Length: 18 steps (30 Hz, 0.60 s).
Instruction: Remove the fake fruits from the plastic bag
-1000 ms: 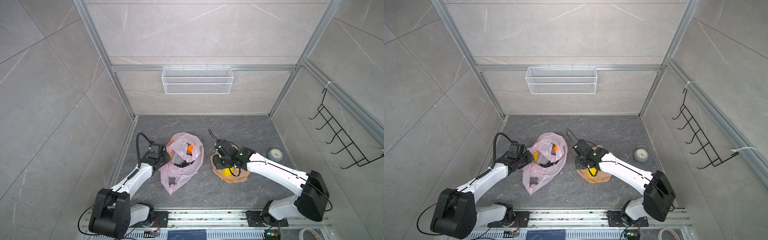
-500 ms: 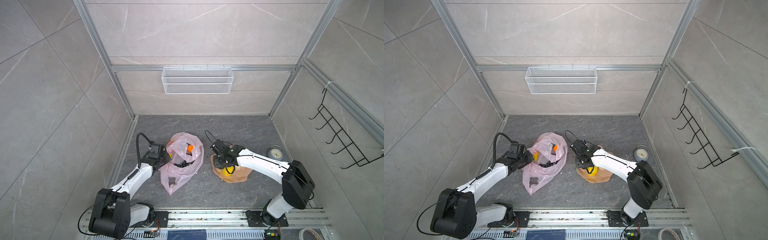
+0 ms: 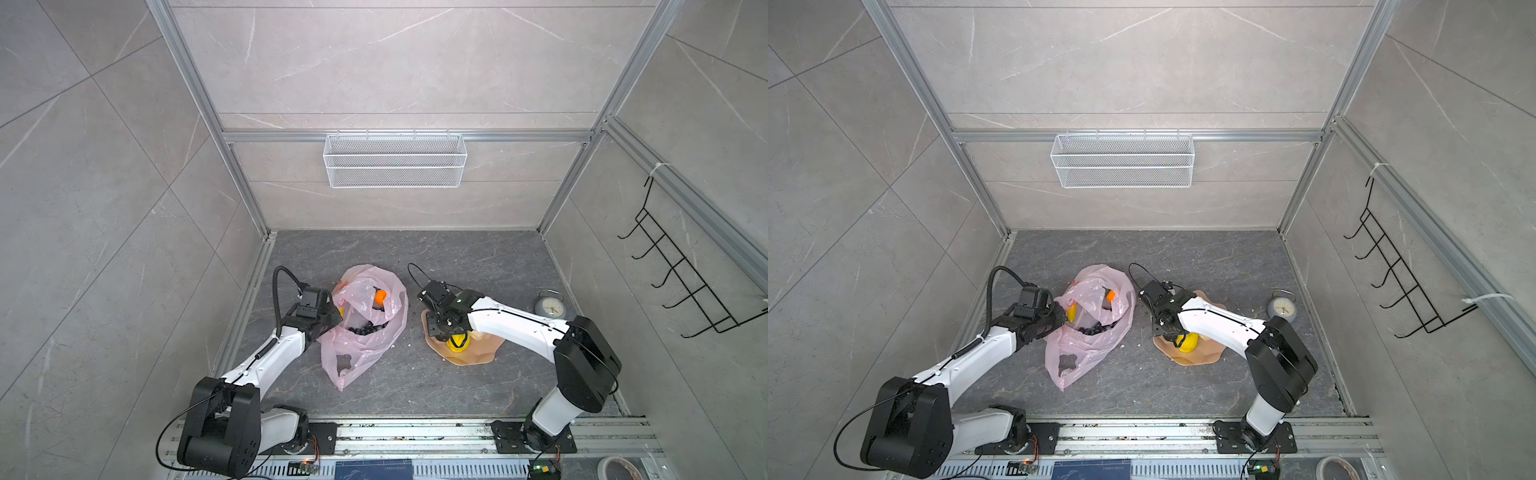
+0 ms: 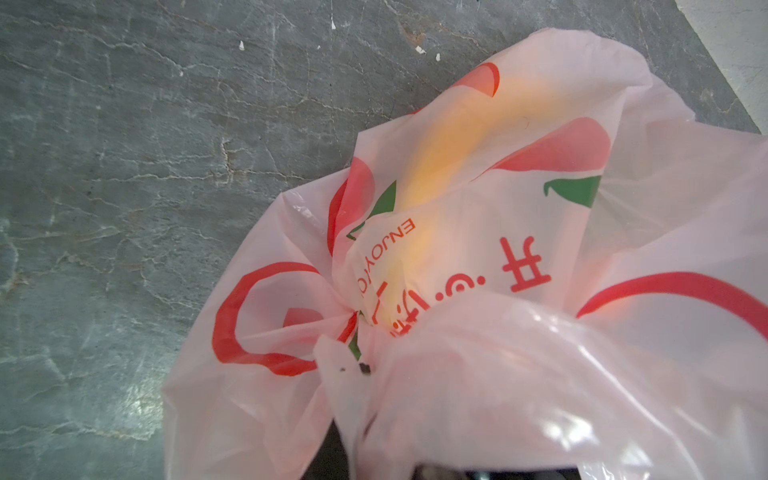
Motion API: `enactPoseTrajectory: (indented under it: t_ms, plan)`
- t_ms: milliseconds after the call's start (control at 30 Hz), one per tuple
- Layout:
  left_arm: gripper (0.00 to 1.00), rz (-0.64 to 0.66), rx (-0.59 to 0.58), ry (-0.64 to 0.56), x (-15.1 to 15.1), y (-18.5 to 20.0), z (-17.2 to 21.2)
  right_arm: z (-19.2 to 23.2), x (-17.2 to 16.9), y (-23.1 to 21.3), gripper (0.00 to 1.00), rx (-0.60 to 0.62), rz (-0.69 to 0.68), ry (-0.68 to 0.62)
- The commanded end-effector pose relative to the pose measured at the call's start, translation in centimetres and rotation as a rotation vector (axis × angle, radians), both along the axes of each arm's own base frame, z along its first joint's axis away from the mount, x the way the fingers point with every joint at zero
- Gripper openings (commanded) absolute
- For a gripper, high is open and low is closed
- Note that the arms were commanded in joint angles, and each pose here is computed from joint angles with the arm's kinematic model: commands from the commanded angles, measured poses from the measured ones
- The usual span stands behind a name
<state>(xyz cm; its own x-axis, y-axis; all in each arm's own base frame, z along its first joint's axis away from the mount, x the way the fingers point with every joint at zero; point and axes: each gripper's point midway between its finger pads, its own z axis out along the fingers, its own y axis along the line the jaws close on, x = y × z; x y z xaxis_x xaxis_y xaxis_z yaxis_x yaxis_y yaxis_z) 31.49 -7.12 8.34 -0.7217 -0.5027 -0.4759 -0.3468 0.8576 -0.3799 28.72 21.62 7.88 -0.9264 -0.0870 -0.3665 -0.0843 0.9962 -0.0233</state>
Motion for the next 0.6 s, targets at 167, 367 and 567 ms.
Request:
enactPoseTrajectory:
  t_ms: [167, 367, 567]
  plan:
    - [0.17, -0.023, -0.010, -0.023, 0.1, -0.5, 0.9, 1.4, 0.2, -0.7, 0.68, -0.006, -0.008, -0.038]
    - [0.17, -0.043, -0.012, -0.020, 0.3, -1.0, 1.3, 3.6, -0.1, -0.9, 0.69, 0.034, 0.003, -0.085]
    - [0.17, -0.078, -0.001, -0.019, 0.2, -1.7, 1.7, 6.0, -0.4, -0.7, 0.69, 0.096, 0.030, -0.138]
